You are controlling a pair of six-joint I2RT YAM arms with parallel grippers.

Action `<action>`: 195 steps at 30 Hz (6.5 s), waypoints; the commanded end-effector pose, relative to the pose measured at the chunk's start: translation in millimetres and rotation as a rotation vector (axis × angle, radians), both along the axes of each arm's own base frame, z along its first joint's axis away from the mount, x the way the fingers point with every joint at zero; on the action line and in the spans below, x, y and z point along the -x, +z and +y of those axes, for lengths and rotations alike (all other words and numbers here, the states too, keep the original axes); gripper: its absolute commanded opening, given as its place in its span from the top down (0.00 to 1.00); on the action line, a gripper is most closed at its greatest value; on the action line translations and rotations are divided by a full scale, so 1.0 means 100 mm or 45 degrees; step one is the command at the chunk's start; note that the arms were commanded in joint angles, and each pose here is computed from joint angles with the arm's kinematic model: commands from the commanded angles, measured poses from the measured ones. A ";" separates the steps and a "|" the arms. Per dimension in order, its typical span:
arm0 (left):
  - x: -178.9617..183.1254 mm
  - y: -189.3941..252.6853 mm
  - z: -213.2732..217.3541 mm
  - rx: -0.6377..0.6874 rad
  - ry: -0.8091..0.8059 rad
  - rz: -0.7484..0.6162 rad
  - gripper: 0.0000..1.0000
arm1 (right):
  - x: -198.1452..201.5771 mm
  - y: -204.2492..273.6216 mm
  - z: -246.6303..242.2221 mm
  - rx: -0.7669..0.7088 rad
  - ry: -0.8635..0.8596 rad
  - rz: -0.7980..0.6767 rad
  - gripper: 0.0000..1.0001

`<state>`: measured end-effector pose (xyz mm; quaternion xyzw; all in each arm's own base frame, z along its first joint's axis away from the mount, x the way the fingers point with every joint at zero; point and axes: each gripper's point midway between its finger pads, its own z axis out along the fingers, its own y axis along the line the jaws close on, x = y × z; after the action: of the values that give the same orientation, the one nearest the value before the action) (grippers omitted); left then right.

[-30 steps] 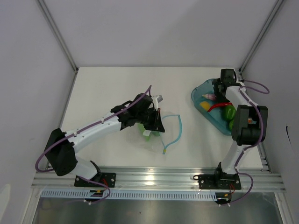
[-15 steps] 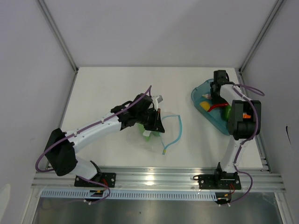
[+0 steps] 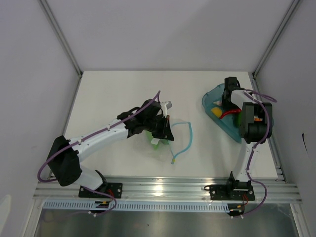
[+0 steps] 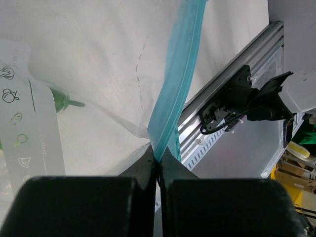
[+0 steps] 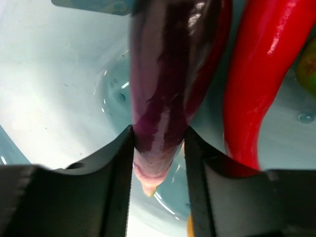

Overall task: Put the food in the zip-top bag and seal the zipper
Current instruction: Pick up the fake vegetable from the bin, then place the fake vegetable in the zipper food storage bag, then pick up the fake vegetable from the bin.

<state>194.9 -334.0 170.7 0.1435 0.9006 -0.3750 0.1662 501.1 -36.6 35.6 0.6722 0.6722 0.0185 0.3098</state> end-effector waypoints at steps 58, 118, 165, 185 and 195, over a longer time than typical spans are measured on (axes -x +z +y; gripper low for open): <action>-0.10 0.18 -0.07 -0.009 -0.028 -0.028 1.00 | 3.46 1.57 2.70 -0.656 2.221 -0.508 1.00; 0.20 0.28 -0.14 0.180 -0.122 0.022 0.99 | 1.71 1.52 -0.20 0.395 0.917 0.041 0.01; 0.15 0.18 -0.18 0.101 -0.125 0.082 0.99 | 0.80 0.41 -0.82 0.684 0.877 0.627 0.50; 0.10 0.28 -0.20 0.108 -0.122 0.042 0.99 | 1.40 1.57 0.78 0.384 1.424 -0.071 0.66; 0.04 0.35 -0.24 0.108 -0.127 0.020 0.99 | 2.60 1.72 1.99 -0.048 1.991 -0.420 0.66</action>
<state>186.4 -352.0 191.9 0.1667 0.8853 -0.4137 0.1318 274.5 129.9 200.0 0.0384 0.9067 0.2601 0.3297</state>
